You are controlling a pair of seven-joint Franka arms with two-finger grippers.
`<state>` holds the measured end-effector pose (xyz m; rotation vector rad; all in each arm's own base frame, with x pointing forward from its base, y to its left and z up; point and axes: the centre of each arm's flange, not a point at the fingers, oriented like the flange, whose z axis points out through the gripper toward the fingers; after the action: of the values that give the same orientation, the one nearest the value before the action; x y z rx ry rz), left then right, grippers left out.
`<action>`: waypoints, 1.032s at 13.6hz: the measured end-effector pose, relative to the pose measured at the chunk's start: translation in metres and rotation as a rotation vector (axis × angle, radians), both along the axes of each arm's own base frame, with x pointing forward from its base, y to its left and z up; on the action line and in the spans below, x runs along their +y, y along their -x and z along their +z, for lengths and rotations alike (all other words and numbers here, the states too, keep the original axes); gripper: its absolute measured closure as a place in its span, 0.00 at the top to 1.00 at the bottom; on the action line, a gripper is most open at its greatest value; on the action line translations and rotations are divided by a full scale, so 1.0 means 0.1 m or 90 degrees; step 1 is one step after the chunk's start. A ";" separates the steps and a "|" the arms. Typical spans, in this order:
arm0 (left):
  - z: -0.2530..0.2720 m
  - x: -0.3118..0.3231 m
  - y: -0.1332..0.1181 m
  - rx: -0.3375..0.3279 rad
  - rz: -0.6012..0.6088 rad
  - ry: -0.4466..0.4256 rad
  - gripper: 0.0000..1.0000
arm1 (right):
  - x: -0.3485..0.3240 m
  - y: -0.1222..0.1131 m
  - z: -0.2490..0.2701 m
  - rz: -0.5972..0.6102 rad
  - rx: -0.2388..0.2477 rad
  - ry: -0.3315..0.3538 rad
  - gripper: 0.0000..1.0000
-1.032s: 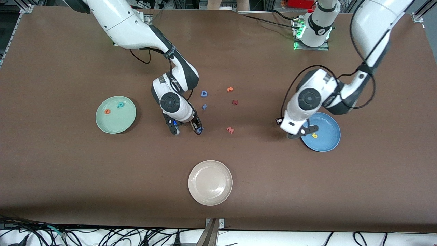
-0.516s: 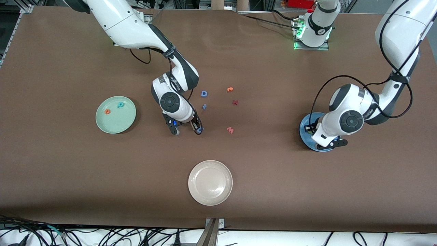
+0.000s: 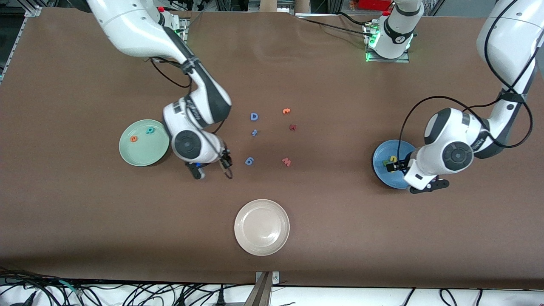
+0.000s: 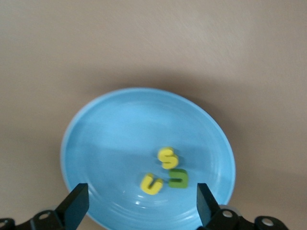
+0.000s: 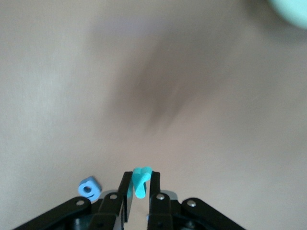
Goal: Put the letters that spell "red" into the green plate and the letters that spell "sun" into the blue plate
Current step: 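Place the teal letter on the mint plate while the left gripper withdraws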
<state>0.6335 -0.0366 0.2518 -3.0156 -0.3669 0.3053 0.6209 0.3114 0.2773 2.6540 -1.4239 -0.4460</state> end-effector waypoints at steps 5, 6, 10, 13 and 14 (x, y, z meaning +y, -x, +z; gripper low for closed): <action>0.56 0.56 -0.15 0.027 -0.061 -0.011 1.00 | -1.12 -0.23 0.30 0.121 0.077 -0.040 0.18; 0.71 0.66 -0.19 0.030 -0.073 -0.012 1.00 | -1.33 -0.25 0.28 0.145 0.088 -0.044 0.18; 1.34 1.33 -0.24 0.019 -0.155 -0.020 1.00 | -2.10 -0.19 0.04 0.236 0.121 -0.067 0.18; 1.86 1.49 -0.10 -0.010 -0.135 0.017 1.00 | -2.40 -0.08 -0.25 0.269 0.098 -0.075 0.18; 2.06 1.39 -0.06 -0.033 -0.114 0.040 1.00 | -2.44 -0.02 -0.39 0.279 0.083 -0.076 0.18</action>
<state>0.6397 0.1024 0.4578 -3.0938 -0.0916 0.2294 0.6230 0.0671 0.2382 2.8538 -0.7678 -0.6523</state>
